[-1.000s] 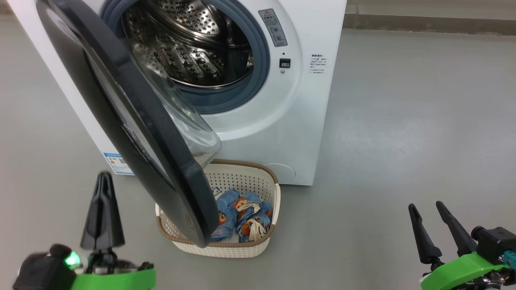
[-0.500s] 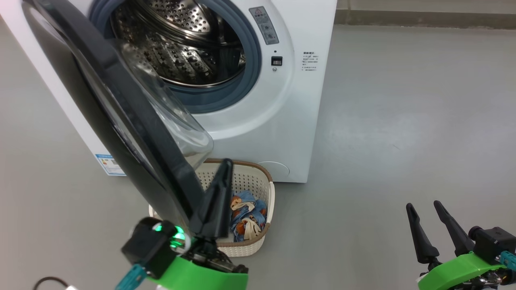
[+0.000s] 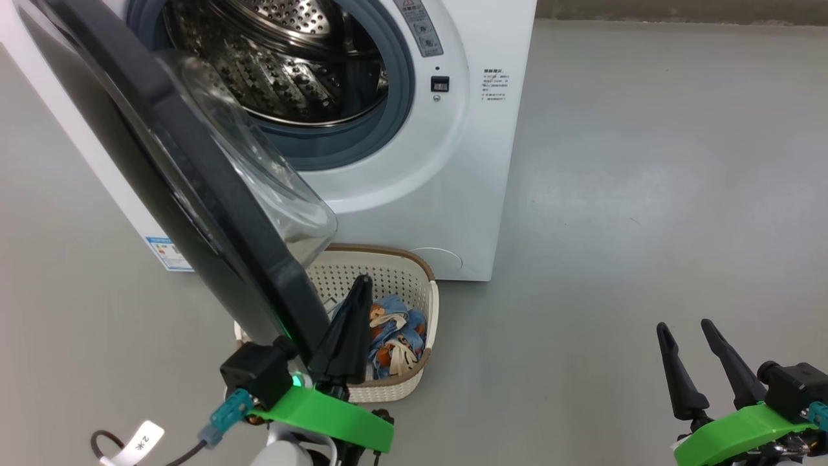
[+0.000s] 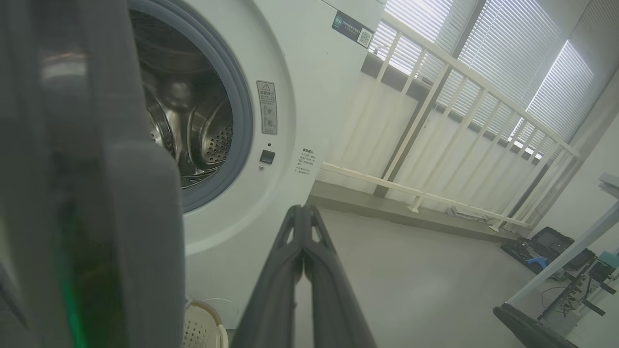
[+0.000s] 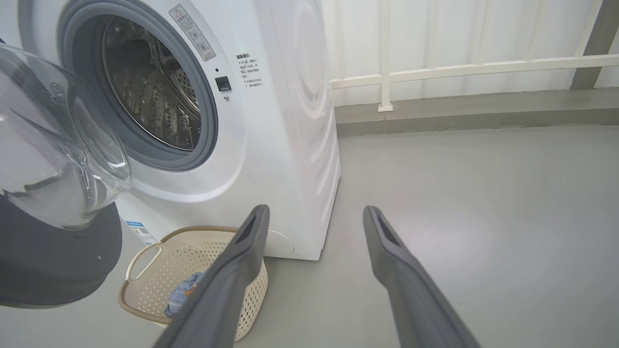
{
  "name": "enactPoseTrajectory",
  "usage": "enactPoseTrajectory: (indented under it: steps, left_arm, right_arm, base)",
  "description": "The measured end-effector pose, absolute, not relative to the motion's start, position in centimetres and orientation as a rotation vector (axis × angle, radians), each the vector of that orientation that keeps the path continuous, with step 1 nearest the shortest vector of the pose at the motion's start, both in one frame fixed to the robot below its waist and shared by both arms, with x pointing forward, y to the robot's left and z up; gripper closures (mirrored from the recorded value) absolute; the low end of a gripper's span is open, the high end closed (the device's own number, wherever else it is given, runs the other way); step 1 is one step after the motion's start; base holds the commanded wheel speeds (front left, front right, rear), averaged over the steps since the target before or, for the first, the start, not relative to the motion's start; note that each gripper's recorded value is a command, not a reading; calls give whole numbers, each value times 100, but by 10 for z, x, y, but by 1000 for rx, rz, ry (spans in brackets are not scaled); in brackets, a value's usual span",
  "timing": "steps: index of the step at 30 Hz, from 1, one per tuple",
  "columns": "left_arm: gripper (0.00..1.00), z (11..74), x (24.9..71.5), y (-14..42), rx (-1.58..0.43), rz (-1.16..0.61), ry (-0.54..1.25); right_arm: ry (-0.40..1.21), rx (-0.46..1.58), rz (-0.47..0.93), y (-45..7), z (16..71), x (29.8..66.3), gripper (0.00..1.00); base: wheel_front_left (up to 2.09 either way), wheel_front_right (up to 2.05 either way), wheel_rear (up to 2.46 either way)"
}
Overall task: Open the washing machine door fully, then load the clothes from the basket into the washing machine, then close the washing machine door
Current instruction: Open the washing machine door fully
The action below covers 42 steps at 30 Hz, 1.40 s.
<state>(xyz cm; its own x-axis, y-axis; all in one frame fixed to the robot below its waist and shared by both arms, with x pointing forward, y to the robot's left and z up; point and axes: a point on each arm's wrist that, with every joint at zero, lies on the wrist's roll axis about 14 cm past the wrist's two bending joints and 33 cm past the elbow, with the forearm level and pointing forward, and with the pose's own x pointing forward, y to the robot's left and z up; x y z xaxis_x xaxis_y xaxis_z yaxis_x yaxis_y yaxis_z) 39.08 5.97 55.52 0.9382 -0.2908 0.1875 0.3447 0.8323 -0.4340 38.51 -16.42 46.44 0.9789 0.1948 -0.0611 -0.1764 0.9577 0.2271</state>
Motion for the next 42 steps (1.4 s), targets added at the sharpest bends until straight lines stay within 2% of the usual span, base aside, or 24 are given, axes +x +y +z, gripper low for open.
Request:
enactPoseTrajectory:
  steps: [19, 42]
  left_arm:
    - [100, 518, 396, 90, -480, -216, -22]
    - [100, 513, 383, 118, -487, -129, -31]
  right_arm:
    - [77, 224, 212, -157, 467, 392, 0]
    - [59, 220, 288, -132, 475, 400, 0]
  base:
    - [0, 0, 0]
    - [0, 0, 0]
